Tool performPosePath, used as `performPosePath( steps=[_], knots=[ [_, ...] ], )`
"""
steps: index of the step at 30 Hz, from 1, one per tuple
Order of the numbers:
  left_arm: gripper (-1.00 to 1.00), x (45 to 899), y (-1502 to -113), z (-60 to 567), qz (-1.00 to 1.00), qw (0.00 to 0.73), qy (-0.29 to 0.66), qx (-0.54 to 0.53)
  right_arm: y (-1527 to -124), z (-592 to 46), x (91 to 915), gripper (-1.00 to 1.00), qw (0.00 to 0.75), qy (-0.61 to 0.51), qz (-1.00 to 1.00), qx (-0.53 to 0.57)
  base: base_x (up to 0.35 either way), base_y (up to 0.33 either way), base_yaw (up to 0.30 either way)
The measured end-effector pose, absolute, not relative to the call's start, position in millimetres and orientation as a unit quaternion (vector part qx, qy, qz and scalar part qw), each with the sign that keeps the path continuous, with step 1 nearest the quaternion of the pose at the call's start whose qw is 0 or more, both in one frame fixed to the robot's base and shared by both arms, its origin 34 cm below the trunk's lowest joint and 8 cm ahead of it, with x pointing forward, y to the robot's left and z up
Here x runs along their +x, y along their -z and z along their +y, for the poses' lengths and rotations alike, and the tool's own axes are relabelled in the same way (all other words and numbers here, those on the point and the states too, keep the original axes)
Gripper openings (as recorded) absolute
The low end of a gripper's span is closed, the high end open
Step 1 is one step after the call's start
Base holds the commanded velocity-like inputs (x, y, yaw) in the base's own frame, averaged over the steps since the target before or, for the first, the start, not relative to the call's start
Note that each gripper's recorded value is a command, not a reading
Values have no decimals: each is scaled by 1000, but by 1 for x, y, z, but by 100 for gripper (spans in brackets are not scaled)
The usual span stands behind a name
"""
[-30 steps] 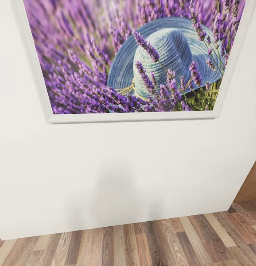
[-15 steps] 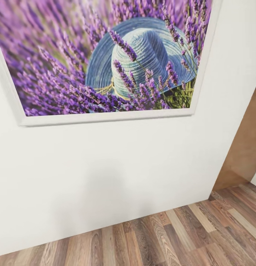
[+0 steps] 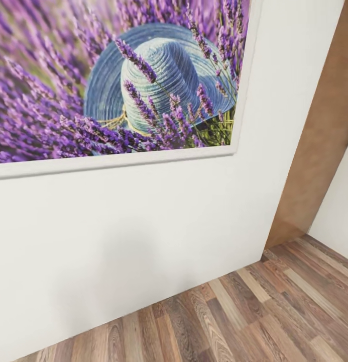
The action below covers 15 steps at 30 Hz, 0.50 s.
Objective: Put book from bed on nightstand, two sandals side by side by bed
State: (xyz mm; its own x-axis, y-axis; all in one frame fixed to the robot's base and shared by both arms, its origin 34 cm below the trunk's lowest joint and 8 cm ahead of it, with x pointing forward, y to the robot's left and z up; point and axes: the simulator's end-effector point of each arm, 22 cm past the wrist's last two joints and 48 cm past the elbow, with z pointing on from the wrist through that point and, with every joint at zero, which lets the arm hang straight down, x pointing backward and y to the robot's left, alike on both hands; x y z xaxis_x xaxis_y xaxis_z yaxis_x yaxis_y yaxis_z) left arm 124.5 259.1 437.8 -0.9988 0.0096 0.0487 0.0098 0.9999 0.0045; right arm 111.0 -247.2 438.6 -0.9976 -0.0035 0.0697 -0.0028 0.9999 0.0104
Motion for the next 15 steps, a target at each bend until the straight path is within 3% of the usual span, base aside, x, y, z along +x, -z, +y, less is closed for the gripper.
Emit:
performPosePath(
  steps=[15],
  knots=[
    [100, 125, -438, 259, -1000, 23, 2, -6, -439, -248, 110, 100, 36, 5, -999, 1, 0, 0, -269]
  ],
)
